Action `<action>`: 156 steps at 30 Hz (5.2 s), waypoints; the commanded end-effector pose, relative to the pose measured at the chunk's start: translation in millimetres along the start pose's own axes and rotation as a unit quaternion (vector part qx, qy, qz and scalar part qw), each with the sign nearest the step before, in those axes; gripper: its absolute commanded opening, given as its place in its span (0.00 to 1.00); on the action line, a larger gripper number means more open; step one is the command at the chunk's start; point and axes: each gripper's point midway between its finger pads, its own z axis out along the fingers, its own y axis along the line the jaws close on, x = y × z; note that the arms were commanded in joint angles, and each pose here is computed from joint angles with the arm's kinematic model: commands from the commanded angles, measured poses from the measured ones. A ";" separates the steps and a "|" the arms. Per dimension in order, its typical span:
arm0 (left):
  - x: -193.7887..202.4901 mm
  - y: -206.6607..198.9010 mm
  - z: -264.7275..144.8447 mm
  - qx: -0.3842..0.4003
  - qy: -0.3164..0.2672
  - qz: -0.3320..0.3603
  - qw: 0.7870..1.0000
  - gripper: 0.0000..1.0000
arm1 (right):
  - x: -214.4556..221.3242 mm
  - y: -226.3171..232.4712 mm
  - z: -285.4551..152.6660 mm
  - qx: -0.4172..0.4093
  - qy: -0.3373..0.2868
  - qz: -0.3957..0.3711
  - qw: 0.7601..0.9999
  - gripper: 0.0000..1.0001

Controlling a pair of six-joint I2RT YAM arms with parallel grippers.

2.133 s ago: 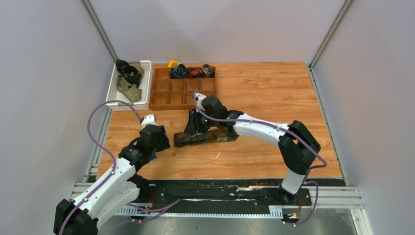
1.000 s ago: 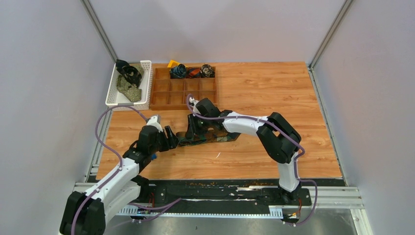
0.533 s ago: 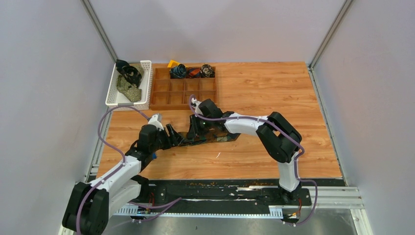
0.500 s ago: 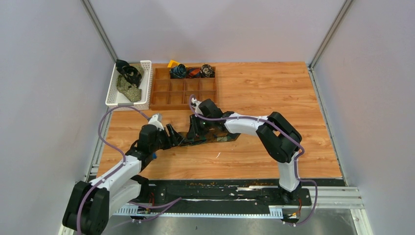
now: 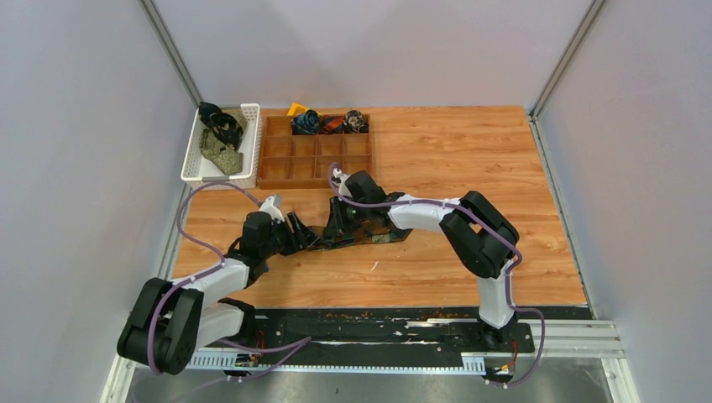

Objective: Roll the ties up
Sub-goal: Roll the tie at the center of the board.

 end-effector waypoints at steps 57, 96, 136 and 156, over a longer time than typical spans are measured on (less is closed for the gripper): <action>-38.8 23.0 -51.3 -0.354 0.056 0.258 0.897 0.48 | -33.3 -46.4 -147.2 0.126 -0.118 -0.021 0.985 0.49; 3.1 -41.9 22.0 -0.376 0.091 0.373 0.843 0.57 | -31.6 -63.3 -170.4 0.100 -0.144 0.006 0.985 0.49; -51.3 2.3 -92.2 -0.235 -0.102 0.163 0.953 0.90 | -57.1 58.6 -39.8 -0.062 -0.051 -0.019 0.997 0.38; -49.8 9.1 -81.3 -0.211 -0.099 0.136 0.963 0.92 | -31.4 33.0 8.7 -0.020 0.005 -0.007 1.000 0.30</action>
